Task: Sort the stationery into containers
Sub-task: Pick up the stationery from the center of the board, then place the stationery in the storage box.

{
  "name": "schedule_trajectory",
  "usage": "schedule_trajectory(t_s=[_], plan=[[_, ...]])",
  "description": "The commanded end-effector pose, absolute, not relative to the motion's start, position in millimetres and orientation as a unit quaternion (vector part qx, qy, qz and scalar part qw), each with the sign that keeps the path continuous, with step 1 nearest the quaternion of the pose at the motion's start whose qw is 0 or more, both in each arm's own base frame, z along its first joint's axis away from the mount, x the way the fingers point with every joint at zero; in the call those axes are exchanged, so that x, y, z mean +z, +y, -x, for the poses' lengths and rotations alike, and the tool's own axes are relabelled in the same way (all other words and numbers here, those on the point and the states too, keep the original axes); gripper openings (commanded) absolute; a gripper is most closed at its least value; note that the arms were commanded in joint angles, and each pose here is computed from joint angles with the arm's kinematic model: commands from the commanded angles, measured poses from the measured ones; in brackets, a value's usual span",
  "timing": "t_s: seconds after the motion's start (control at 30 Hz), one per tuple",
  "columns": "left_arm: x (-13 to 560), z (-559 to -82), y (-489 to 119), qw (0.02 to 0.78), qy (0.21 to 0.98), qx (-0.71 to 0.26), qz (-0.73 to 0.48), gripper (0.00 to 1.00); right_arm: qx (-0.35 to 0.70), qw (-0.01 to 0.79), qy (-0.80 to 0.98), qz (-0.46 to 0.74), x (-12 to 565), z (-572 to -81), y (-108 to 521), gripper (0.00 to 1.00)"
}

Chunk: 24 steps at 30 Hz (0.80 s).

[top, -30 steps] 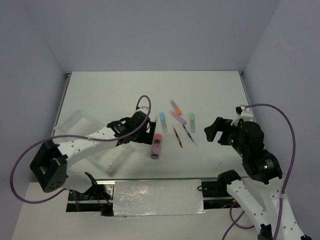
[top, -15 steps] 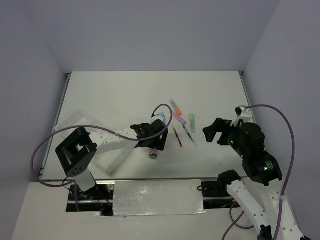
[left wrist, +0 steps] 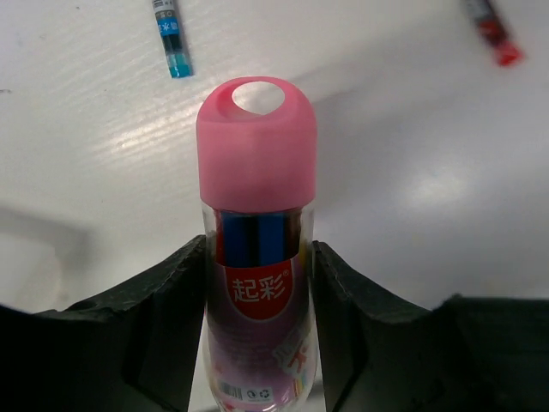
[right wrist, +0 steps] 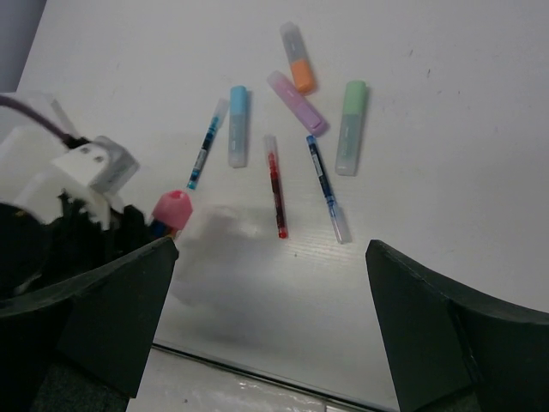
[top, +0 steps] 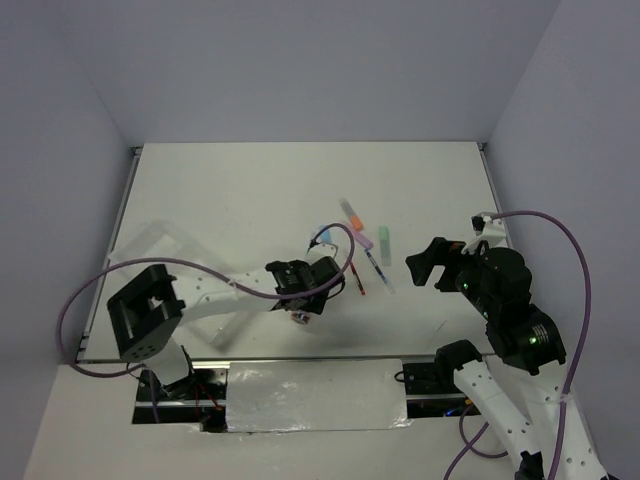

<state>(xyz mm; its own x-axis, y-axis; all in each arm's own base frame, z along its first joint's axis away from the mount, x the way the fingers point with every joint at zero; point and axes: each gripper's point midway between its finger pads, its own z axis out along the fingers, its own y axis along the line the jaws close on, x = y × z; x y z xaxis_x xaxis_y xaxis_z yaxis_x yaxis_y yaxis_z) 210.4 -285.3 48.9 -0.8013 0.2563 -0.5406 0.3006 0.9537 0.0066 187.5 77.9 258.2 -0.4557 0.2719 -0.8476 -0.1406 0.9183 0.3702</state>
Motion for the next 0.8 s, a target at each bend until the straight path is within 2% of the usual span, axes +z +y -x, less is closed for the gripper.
schedule_trajectory(t_s=[0.0,0.1,0.27,0.37,0.5,0.53,0.63,0.77], plan=[[138.8,-214.4,-284.9,0.368,0.918,-0.080,-0.122,0.00,0.209,0.549,0.809,-0.027,279.3,-188.1,80.2,1.00],[179.8,-212.9,-256.6,0.409,0.901,-0.078,-0.123,0.00,0.212,0.549,0.808,-0.026,279.0,-187.9,81.2,1.00],[221.7,-210.6,-188.1,0.471,0.872,-0.017,-0.134,0.00,0.222,0.550,0.805,-0.022,279.1,-188.2,85.2,1.00],[223.3,-209.2,-154.8,0.490,0.858,0.023,-0.150,0.00,0.232,0.550,0.802,-0.019,279.2,-188.5,88.9,1.00],[229.2,-209.6,-120.9,0.535,0.833,0.006,-0.139,0.00,0.245,0.550,0.799,-0.012,281.1,-188.4,94.2,1.00],[227.9,-208.9,-115.4,0.538,0.830,0.010,-0.146,0.02,0.247,0.550,0.798,-0.012,281.5,-188.7,94.8,1.00],[227.6,-211.8,-99.5,0.552,0.825,0.002,-0.126,0.17,0.254,0.550,0.796,-0.008,282.7,-189.6,98.0,1.00],[203.4,-224.4,-90.0,0.507,0.852,0.036,-0.126,0.17,0.268,0.548,0.792,-0.004,283.1,-190.0,103.3,1.00]])
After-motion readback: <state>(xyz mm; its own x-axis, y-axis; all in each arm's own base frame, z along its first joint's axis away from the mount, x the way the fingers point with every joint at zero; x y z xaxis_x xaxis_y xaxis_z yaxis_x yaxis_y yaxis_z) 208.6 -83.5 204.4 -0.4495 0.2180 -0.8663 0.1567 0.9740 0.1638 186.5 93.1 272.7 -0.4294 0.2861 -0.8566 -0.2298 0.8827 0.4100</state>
